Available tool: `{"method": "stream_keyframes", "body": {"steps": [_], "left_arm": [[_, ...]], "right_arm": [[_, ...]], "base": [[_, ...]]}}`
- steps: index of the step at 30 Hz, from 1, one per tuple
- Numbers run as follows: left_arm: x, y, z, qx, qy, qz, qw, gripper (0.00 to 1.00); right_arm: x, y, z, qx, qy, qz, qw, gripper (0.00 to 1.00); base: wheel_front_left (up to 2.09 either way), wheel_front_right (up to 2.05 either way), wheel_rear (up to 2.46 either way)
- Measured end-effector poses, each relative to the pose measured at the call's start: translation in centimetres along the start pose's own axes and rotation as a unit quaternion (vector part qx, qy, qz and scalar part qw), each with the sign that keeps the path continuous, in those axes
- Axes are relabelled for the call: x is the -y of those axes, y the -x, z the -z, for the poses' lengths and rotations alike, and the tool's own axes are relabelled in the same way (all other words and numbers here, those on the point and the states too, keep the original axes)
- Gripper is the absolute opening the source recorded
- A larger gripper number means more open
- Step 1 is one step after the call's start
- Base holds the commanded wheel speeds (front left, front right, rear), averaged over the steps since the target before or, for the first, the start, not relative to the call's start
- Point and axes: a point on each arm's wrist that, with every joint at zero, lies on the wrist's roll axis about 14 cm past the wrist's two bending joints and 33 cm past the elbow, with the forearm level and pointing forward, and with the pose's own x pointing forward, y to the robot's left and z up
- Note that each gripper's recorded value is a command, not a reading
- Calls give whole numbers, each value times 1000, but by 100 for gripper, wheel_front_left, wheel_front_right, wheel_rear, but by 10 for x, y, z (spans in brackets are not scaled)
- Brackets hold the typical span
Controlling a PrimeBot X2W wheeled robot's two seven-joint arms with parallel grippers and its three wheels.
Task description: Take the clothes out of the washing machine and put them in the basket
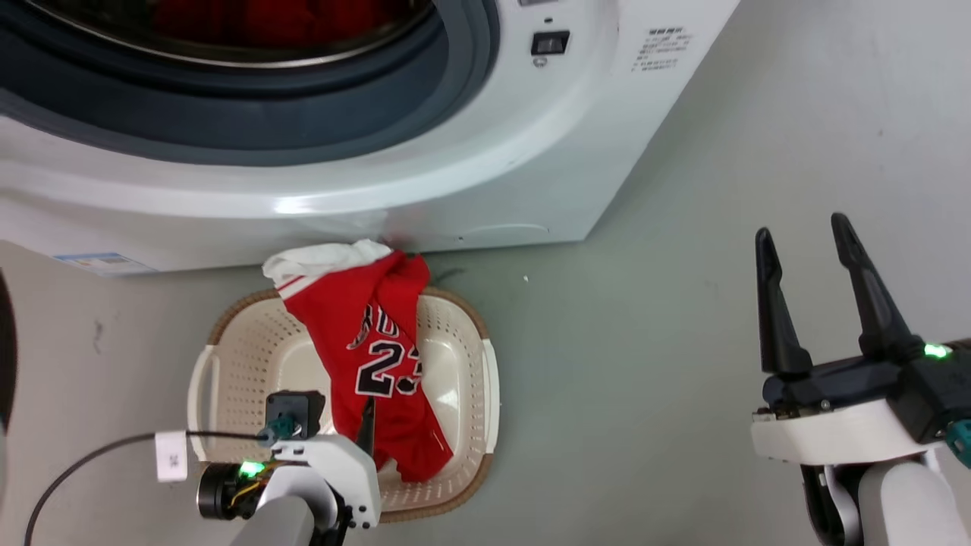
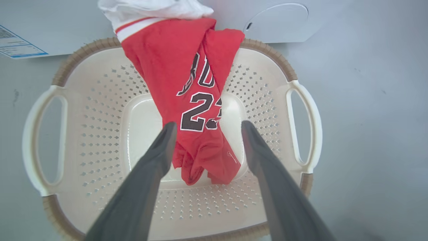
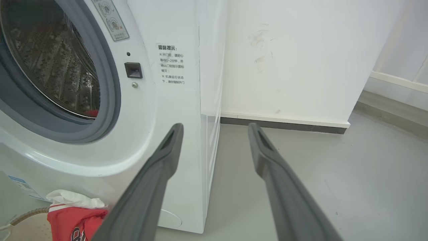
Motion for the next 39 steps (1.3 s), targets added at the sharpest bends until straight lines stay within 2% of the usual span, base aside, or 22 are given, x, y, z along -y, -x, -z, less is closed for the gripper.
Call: {"method": "stream_keyframes", "body": {"steps": [5, 11, 15, 21, 26, 30, 39], "left_arm": [[-9, 26, -34, 77, 4, -24, 997, 100], [-14, 63, -79, 176, 2, -46, 983, 100], [-18, 92, -113, 247, 1, -63, 967, 100], [-23, 141, -157, 346, -11, -88, 934, 100], [-22, 173, -177, 396, -22, -100, 913, 100], [-20, 188, -183, 416, -29, -105, 903, 100], [-14, 199, -187, 431, -30, -103, 896, 100]], "right_arm": [[-7, 13, -16, 13, -2, -6, 1000, 100], [-13, 29, -30, 26, -1, -13, 1000, 100], [-16, 39, -39, 35, -2, -16, 999, 100], [-19, 49, -51, 50, -2, -19, 999, 100], [-21, 54, -57, 57, -2, -21, 998, 100], [-22, 57, -61, 62, -2, -22, 998, 100], [-23, 64, -64, 66, -5, -22, 998, 100]], "base": [[0, 0, 0], [0, 0, 0], [0, 0, 0], [0, 0, 0], [0, 0, 0], [0, 0, 0], [0, 0, 0]]}}
